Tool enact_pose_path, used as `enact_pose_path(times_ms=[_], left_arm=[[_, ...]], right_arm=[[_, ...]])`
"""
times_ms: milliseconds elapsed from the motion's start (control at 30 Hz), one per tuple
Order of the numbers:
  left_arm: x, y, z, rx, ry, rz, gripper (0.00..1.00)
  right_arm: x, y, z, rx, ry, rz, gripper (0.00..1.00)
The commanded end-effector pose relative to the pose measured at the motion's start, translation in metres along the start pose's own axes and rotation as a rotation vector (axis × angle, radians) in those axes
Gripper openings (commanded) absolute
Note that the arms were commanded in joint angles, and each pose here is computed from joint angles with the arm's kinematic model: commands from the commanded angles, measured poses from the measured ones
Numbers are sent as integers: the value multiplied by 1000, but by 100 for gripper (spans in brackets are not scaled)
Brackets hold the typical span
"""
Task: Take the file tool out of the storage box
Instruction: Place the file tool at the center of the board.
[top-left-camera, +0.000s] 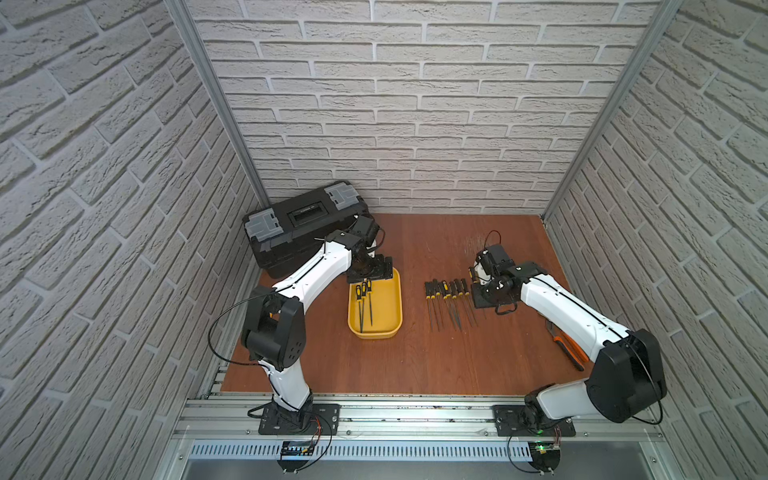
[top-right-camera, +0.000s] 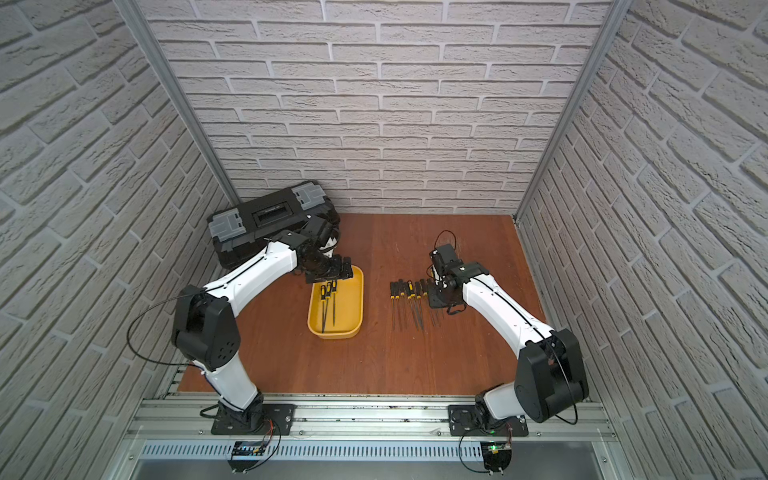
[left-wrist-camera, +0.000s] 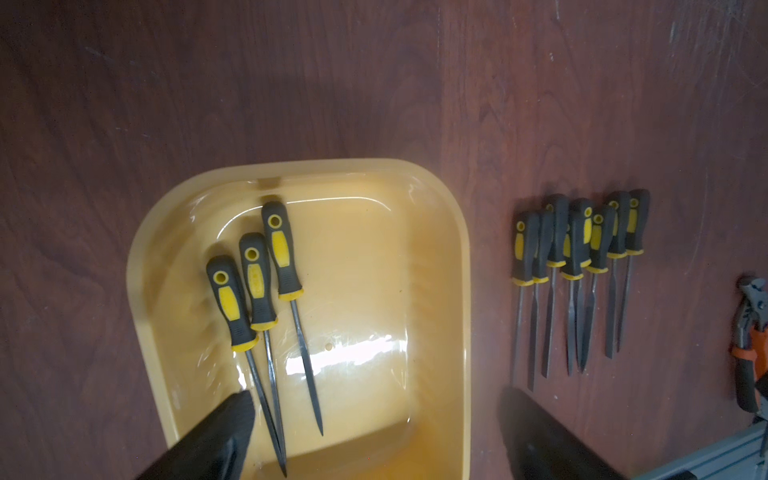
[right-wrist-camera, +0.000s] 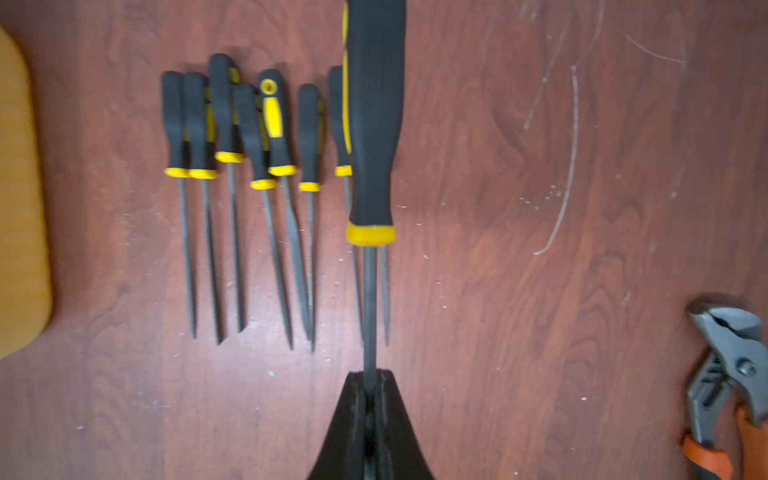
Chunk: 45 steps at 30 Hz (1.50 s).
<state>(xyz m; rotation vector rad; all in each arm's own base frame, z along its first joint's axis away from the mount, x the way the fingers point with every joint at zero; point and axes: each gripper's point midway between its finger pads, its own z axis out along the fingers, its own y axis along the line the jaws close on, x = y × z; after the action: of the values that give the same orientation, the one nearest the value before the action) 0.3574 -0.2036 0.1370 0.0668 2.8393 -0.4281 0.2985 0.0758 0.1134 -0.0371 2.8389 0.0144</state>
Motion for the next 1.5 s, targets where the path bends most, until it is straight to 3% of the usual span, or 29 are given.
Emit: enact_pose_path(times_ms=[0, 733, 1467], left_arm=[[7, 6, 5, -27, 18, 17, 97], [18, 11, 7, -30, 21, 16, 97], [26, 9, 12, -42, 33, 16, 96]], right_arm=[[2, -10, 11, 16, 24, -14, 3], [7, -16, 72, -12, 135, 12, 3], [20, -21, 101, 56, 180, -3, 3]])
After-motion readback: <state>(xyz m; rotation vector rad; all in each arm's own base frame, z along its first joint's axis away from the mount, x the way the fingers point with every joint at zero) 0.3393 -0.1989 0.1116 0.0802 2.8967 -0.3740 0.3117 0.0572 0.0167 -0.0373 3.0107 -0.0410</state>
